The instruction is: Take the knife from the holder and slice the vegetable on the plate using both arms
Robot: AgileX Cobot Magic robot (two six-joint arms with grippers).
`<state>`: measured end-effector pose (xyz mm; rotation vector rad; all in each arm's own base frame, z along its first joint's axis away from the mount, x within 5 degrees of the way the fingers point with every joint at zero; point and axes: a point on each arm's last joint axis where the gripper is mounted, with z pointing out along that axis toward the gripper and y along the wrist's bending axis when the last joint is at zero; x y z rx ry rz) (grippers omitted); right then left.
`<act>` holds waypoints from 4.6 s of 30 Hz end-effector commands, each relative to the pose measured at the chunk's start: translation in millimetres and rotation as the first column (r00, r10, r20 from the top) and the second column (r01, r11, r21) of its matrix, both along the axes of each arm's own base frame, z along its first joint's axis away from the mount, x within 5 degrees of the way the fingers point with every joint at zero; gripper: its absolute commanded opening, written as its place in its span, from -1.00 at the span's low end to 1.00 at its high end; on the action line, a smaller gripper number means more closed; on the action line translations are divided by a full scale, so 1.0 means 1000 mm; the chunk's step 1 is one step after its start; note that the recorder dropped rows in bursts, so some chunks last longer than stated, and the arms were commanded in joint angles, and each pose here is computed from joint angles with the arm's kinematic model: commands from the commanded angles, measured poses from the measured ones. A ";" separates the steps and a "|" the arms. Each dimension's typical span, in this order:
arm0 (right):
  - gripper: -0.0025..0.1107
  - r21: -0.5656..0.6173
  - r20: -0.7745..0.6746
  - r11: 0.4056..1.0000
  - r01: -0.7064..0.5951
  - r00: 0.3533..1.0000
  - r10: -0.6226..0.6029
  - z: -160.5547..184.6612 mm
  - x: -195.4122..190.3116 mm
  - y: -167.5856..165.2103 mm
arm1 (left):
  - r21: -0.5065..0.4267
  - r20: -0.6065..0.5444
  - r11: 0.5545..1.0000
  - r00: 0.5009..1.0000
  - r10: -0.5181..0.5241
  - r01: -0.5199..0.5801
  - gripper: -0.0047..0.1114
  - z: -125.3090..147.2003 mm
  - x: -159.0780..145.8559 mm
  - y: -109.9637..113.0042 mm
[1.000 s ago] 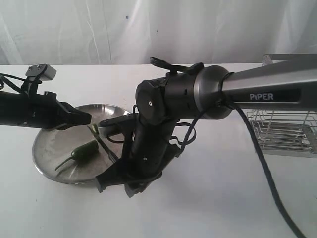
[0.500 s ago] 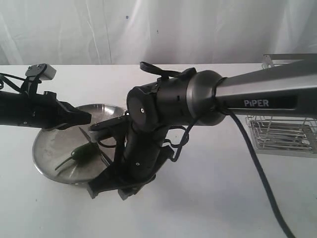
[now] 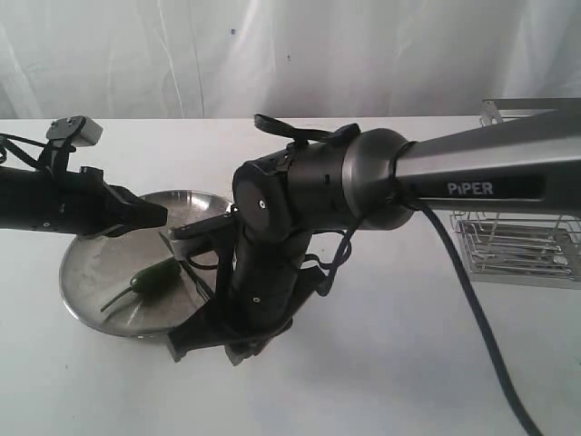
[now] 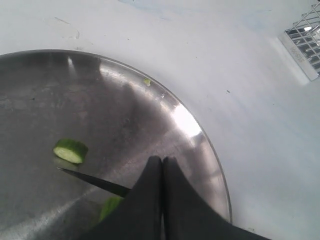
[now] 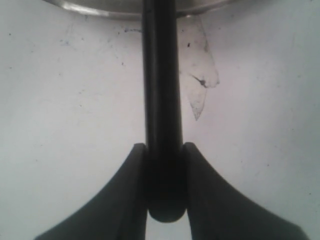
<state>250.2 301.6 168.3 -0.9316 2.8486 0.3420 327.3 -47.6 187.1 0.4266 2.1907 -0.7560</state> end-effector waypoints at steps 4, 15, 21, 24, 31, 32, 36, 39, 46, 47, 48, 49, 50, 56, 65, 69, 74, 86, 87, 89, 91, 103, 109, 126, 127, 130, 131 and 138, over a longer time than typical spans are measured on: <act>-0.96 -0.002 -0.004 1.000 -0.013 1.000 0.013 0.001 -0.002 -0.001 | -0.024 -0.003 1.000 1.000 -0.001 0.001 -0.92 0.002 -0.002 -0.002; -0.96 0.001 -0.006 1.000 -0.010 1.000 0.010 0.002 -0.002 -0.001 | -0.025 -0.003 1.000 1.000 -0.003 0.002 -0.92 0.002 -0.002 -0.002; -0.96 0.007 -0.014 1.000 -0.004 1.000 0.004 0.002 -0.002 0.000 | -0.025 -0.003 1.000 1.000 -0.003 0.002 -0.92 0.002 -0.002 -0.002; -0.96 0.018 -0.023 1.000 -0.005 1.000 0.005 0.002 -0.003 0.001 | -0.025 -0.003 1.000 1.000 -0.003 0.002 -0.92 0.002 -0.002 -0.002; -0.96 0.023 -0.016 1.000 -0.004 1.000 0.004 0.002 -0.003 0.001 | -0.025 -0.003 1.000 1.000 -0.003 0.002 -0.92 0.002 -0.002 -0.002; -0.96 0.027 -0.015 1.000 -0.002 1.000 0.002 0.002 -0.002 0.002 | -0.025 -0.003 1.000 1.000 -0.003 0.002 -0.92 0.002 -0.002 -0.002; -0.96 0.024 -0.029 1.000 0.002 1.000 -0.001 -0.004 -0.002 0.003 | -0.025 -0.003 1.000 1.000 -0.003 0.002 -0.92 0.002 -0.002 -0.002; -0.96 0.009 -0.045 1.000 0.001 0.999 -0.001 -0.010 -0.002 0.003 | -0.025 -0.003 1.000 1.000 -0.003 0.002 -0.92 0.002 -0.002 -0.002; -0.96 0.009 -0.041 1.000 0.003 0.999 -0.003 -0.016 -0.001 0.004 | -0.001 -0.003 1.000 1.000 0.008 -0.008 -0.92 0.000 -0.001 -0.001; -0.96 0.011 -0.039 1.000 0.004 0.999 -0.003 -0.016 -0.001 0.005 | 0.002 -0.003 1.000 1.000 0.012 -0.012 -0.92 0.000 -0.001 0.000; -0.96 0.013 -0.037 1.000 0.004 0.999 -0.004 -0.016 0.000 0.005 | 0.002 -0.003 1.000 1.000 0.012 -0.012 -0.92 0.000 -0.001 0.000; -0.96 0.013 -0.037 1.000 0.004 0.999 -0.004 -0.016 0.000 0.005 | 0.002 -0.005 1.000 1.000 0.012 -0.012 -0.92 -0.001 -0.001 0.000; -0.96 0.013 -0.037 1.000 0.004 0.999 -0.004 -0.016 0.000 0.005 | -0.001 -0.009 1.000 1.000 0.009 -0.009 -0.92 -0.002 -0.001 -0.001; -0.96 0.013 -0.037 1.000 0.004 0.999 -0.004 -0.016 0.000 0.005 | -0.047 -0.068 0.999 0.997 -0.028 0.025 -0.92 -0.019 0.000 -0.004; -0.96 0.010 -0.040 1.000 0.003 0.999 -0.003 -0.016 -0.001 0.004 | -0.070 -0.019 0.998 1.000 0.006 -0.007 -0.92 -0.022 0.007 -0.004; -0.96 0.011 -0.042 1.000 0.005 0.999 -0.004 -0.016 -0.001 0.005 | -0.066 0.032 0.997 0.999 0.035 -0.033 -0.92 -0.024 0.012 -0.002; -0.96 0.012 -0.042 1.000 0.005 0.999 -0.005 -0.016 -0.001 0.005 | -0.055 -0.041 0.997 0.998 0.049 -0.051 -0.92 -0.049 0.015 0.000; -0.96 0.012 -0.042 1.000 0.005 0.999 -0.005 -0.016 -0.001 0.005 | 0.074 -0.195 0.996 0.979 0.059 -0.045 -0.92 -0.094 0.011 0.006; -0.96 0.012 -0.042 1.000 0.005 0.999 -0.005 -0.016 -0.001 0.005 | 0.075 -0.197 0.996 0.979 0.061 -0.047 -0.92 -0.094 0.011 0.006; -0.96 0.009 -0.042 1.000 0.003 0.999 -0.003 -0.016 -0.001 0.004 | 0.071 -0.205 0.996 0.976 0.071 -0.058 -0.92 -0.094 0.011 0.006; -0.96 0.007 -0.044 1.000 0.003 0.999 -0.003 -0.016 -0.001 0.004 | 0.072 -0.209 0.996 0.975 0.072 -0.058 -0.92 -0.094 0.011 0.007; -0.96 0.001 -0.047 1.000 -0.001 0.999 0.001 -0.016 -0.001 0.004 | -0.120 -0.094 0.992 0.995 -0.036 0.025 -0.92 -0.060 0.023 -0.006; -0.96 -0.001 -0.049 1.000 -0.001 0.999 0.001 -0.016 -0.002 0.003 | -0.125 -0.010 0.991 0.999 -0.042 0.040 -0.92 -0.033 0.025 -0.006; -0.96 -0.004 -0.052 1.000 -0.002 0.999 0.002 -0.016 -0.002 0.003 | 0.078 -0.091 0.996 0.995 0.051 -0.043 -0.92 -0.054 0.020 0.007; -0.96 -0.004 -0.052 1.000 -0.002 0.999 0.002 -0.016 -0.002 0.003 | 0.078 -0.091 0.996 0.995 0.051 -0.043 -0.92 -0.054 0.020 0.007; -0.96 -0.003 -0.053 1.000 -0.001 0.999 0.001 -0.016 -0.002 0.003 | 0.079 -0.091 0.996 0.995 0.049 -0.042 -0.92 -0.054 0.020 0.007; -0.96 -0.003 -0.053 1.000 -0.001 0.999 0.001 -0.016 -0.002 0.003 | 0.081 -0.091 0.996 0.995 0.048 -0.040 -0.92 -0.054 0.020 0.007; -0.96 -0.003 -0.053 1.000 -0.001 0.999 0.001 -0.016 -0.002 0.003 | 0.064 -0.091 0.997 0.994 0.057 -0.051 -0.92 -0.053 0.021 0.007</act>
